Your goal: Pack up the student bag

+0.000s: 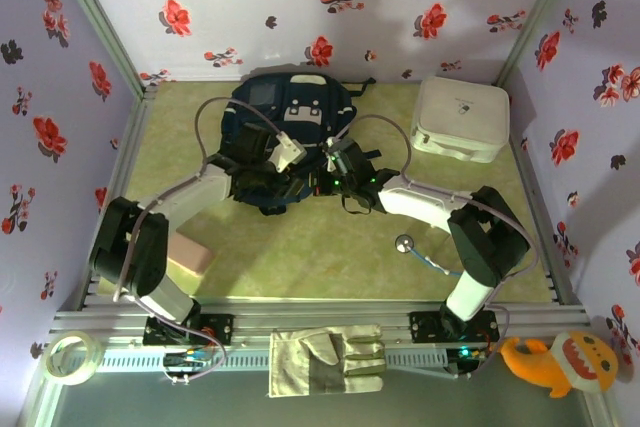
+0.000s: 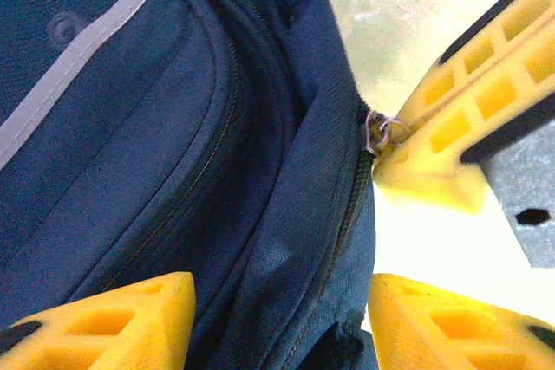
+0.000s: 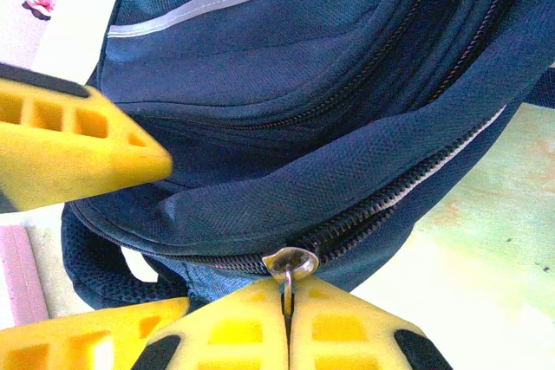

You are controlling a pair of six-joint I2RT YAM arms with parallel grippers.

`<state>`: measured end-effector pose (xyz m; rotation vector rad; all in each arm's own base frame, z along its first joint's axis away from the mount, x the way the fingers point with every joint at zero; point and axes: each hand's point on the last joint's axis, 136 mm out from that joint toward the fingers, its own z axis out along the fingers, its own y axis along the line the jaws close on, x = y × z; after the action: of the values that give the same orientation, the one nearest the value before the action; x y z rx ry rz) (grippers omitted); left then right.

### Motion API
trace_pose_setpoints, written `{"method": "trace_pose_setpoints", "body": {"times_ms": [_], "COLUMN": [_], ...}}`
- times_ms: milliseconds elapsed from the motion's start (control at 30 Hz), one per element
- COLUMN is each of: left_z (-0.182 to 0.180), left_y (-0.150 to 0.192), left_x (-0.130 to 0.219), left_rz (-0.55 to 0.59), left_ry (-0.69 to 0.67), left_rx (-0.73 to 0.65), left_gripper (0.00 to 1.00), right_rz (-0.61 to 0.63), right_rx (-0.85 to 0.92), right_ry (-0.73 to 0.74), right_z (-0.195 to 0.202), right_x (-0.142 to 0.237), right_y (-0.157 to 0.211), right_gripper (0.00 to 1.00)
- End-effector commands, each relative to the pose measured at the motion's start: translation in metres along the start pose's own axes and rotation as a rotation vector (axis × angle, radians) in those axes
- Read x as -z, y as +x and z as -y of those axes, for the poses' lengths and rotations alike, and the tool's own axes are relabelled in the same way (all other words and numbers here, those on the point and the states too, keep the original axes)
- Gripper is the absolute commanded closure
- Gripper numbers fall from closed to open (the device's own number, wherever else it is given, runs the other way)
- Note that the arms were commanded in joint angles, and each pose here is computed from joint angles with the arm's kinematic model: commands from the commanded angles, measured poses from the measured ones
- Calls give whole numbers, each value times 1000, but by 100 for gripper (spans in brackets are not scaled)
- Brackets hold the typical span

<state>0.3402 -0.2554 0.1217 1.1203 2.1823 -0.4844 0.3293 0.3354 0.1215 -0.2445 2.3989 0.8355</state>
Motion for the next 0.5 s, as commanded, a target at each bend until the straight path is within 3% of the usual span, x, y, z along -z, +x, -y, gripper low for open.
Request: {"method": "trace_pose_setpoints", "body": {"times_ms": [0,200,333,467], "left_z": [12,4,-2,-2], "left_y": [0,5,-3,-11], "left_x": [-1,1,9,26], "left_rz": [-32,-63,-24,12], "left_ry": [94,98,74,52], "left_rx": [-101,-109,-123,-141], "left_gripper": [48,75,94,100], "right_rz": [65,68,62,64], "right_rx": [17,7,16,26], "right_ry": [-86,-52,29,193], "right_z": [-22,-12,6,47], "right_x": [17,18,19,27], "right_y": [-20,-20,-18,-21], "right_gripper": [100,100,100,100]}}
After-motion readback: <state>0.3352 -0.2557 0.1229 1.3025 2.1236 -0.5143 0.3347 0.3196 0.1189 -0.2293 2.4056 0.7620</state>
